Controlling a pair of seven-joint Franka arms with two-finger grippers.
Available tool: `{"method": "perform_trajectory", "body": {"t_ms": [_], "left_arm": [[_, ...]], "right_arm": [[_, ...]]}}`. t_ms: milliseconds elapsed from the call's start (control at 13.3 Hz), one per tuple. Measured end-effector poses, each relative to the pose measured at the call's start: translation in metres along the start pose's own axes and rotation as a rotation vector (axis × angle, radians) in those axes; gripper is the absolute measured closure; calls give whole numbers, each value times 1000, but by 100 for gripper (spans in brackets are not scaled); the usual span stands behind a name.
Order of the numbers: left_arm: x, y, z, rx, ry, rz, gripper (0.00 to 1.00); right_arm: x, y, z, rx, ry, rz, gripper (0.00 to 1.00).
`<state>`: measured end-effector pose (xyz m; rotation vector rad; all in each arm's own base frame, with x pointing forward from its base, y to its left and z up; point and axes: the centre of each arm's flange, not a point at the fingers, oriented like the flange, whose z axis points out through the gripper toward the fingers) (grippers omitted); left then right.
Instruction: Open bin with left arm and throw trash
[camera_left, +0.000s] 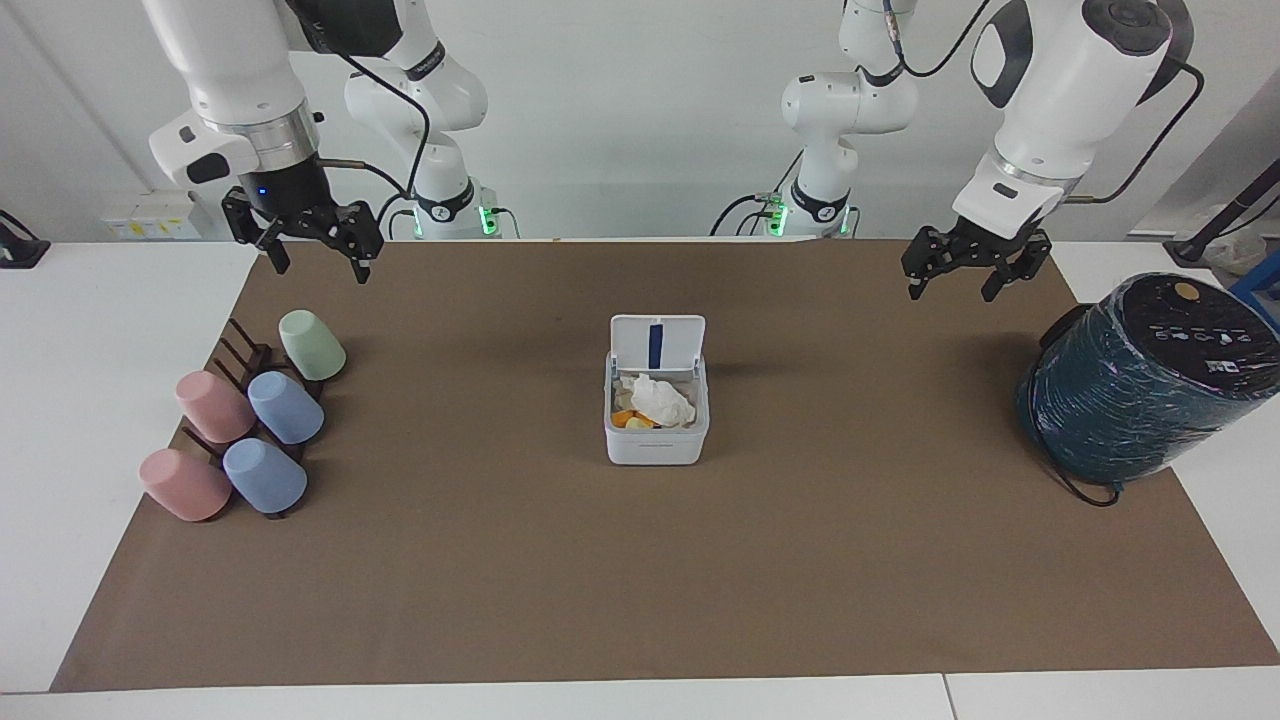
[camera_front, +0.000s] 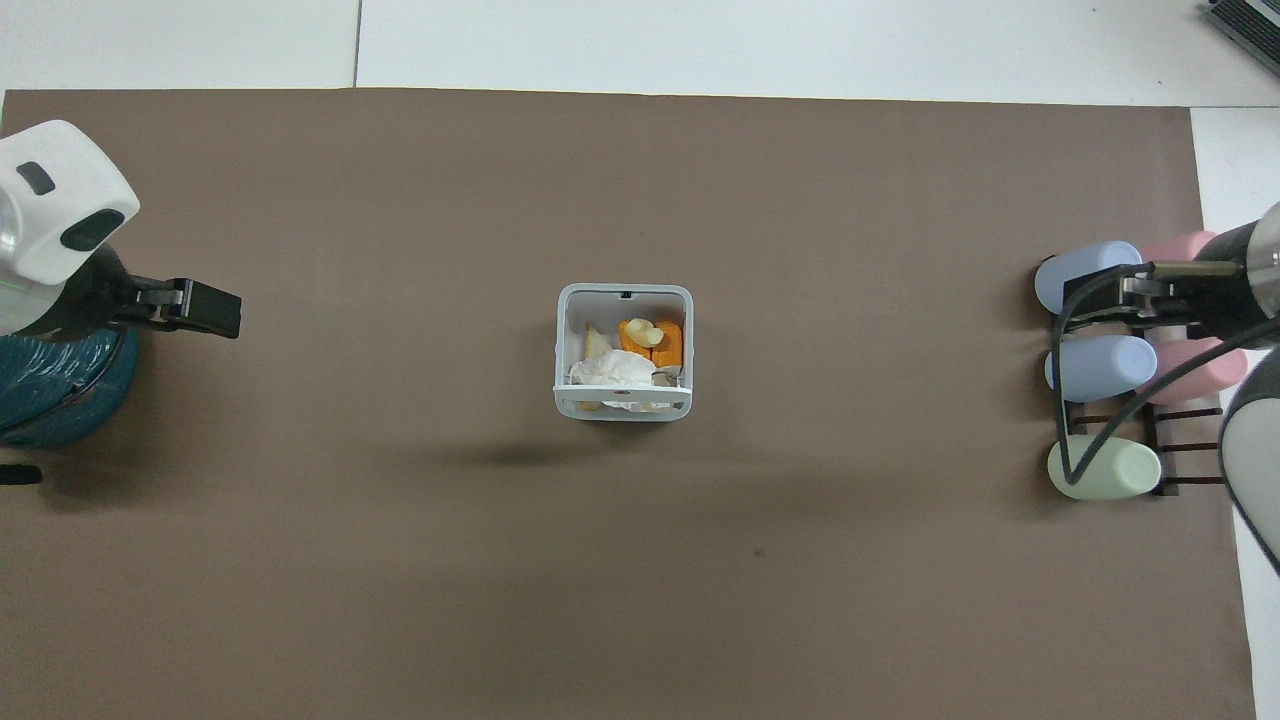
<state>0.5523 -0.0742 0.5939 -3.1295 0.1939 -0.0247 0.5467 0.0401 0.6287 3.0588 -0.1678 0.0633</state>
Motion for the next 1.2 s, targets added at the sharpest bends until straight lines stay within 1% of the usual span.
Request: {"method": "perform_trajectory", "body": {"t_ms": [375, 525, 825, 1200], "left_arm": [[0, 0, 0, 0, 0, 0, 0], [0, 0, 0, 0, 0, 0, 0], [0, 0, 0, 0, 2, -1, 0], [0, 0, 0, 0, 3, -1, 0]], "right_arm": [[-5, -4, 6, -6, -37, -10, 0], [-5, -1, 10, 12, -49, 0, 0], [-4, 11, 12, 25, -55, -23, 0], [-5, 9, 15, 25, -62, -28, 0]]}}
